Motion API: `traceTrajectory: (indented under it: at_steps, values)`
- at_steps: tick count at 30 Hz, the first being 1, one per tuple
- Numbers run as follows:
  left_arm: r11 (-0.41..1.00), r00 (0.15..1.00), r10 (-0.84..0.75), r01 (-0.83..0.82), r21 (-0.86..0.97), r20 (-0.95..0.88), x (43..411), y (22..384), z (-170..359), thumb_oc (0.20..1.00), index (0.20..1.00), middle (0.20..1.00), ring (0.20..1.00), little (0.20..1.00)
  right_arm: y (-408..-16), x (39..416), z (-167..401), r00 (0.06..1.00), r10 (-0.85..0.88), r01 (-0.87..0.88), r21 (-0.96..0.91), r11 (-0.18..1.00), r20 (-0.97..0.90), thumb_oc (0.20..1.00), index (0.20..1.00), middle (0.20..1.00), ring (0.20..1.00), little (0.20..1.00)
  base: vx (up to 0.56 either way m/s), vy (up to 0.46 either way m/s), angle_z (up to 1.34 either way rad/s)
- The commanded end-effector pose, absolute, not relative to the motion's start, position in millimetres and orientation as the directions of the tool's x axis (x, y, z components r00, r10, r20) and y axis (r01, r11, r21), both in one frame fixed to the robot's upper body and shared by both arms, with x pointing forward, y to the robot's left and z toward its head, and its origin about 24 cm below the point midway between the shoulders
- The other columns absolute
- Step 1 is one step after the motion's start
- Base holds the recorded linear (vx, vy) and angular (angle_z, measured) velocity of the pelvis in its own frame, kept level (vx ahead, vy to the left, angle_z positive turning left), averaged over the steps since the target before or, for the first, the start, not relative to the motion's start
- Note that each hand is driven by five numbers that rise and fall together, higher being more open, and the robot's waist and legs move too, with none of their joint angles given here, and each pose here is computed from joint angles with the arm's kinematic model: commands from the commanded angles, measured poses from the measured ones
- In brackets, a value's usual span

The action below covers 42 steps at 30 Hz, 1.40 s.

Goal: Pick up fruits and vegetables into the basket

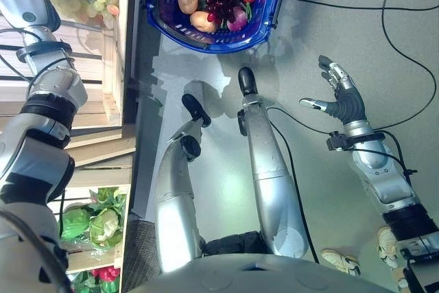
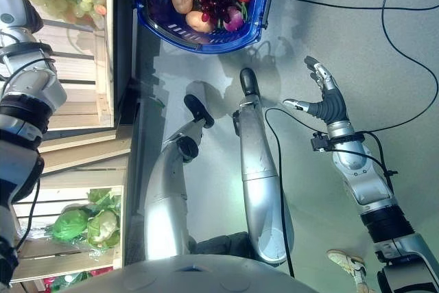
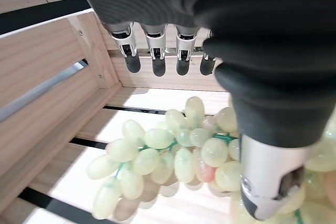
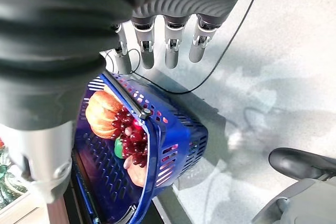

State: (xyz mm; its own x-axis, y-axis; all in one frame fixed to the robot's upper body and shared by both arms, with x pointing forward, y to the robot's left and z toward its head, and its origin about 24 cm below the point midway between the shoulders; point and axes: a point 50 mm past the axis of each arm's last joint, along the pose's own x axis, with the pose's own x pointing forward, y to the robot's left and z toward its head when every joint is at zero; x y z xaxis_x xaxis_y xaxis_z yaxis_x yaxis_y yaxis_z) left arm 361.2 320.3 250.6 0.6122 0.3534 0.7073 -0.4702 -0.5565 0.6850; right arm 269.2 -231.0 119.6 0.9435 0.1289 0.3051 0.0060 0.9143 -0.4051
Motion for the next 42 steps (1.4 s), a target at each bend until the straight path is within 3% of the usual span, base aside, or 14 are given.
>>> traceTrajectory:
  at_steps: [1,6,21,36,37,38,42]
  values:
    - [-0.617,0.506,0.485,-0.379,0.689,0.713,337,361,257,1.0,1.0,1.0,1.0,1.0,-227,264,132,0.912,0.185,-0.014,-0.423,0.906,0.366,1.0,1.0,1.0,1.0,1.0,0.01,0.033,-0.04]
    - [-0.616,0.511,0.536,-0.306,0.725,0.672,336,366,258,1.0,1.0,1.0,1.0,1.0,-227,265,132,0.915,0.186,-0.022,-0.415,0.909,0.358,1.0,1.0,1.0,1.0,1.0,0.0,0.006,-0.01]
    - [-0.599,0.391,0.687,-0.172,0.782,0.613,320,386,264,1.0,1.0,1.0,1.0,1.0,-230,268,134,0.919,0.179,-0.038,-0.372,0.927,0.352,1.0,1.0,1.0,1.0,1.0,0.0,0.0,0.0]
    - [-0.54,0.301,0.768,-0.171,0.824,0.566,306,403,256,1.0,1.0,1.0,1.0,1.0,-232,270,144,0.9,0.224,-0.092,-0.341,0.936,0.373,1.0,1.0,1.0,1.0,1.0,0.0,0.0,0.0]
    - [-0.521,0.305,0.779,-0.17,0.836,0.547,307,404,253,0.542,0.542,0.542,0.542,0.542,-232,270,145,0.899,0.228,-0.095,-0.342,0.935,0.374,1.0,1.0,1.0,1.0,1.0,0.0,0.0,0.0]
    - [-0.514,0.314,0.779,-0.175,0.84,0.542,308,403,253,0.2,0.2,0.2,0.2,0.2,-231,271,146,0.897,0.235,-0.101,-0.344,0.934,0.373,1.0,1.0,1.0,1.0,1.0,0.0,0.0,0.0]
    - [-0.485,0.343,0.779,-0.202,0.851,0.526,312,401,252,0.2,0.2,0.2,0.2,0.2,-230,272,149,0.892,0.25,-0.115,-0.344,0.932,0.378,1.0,1.0,1.0,1.0,1.0,0.0,0.0,0.0]
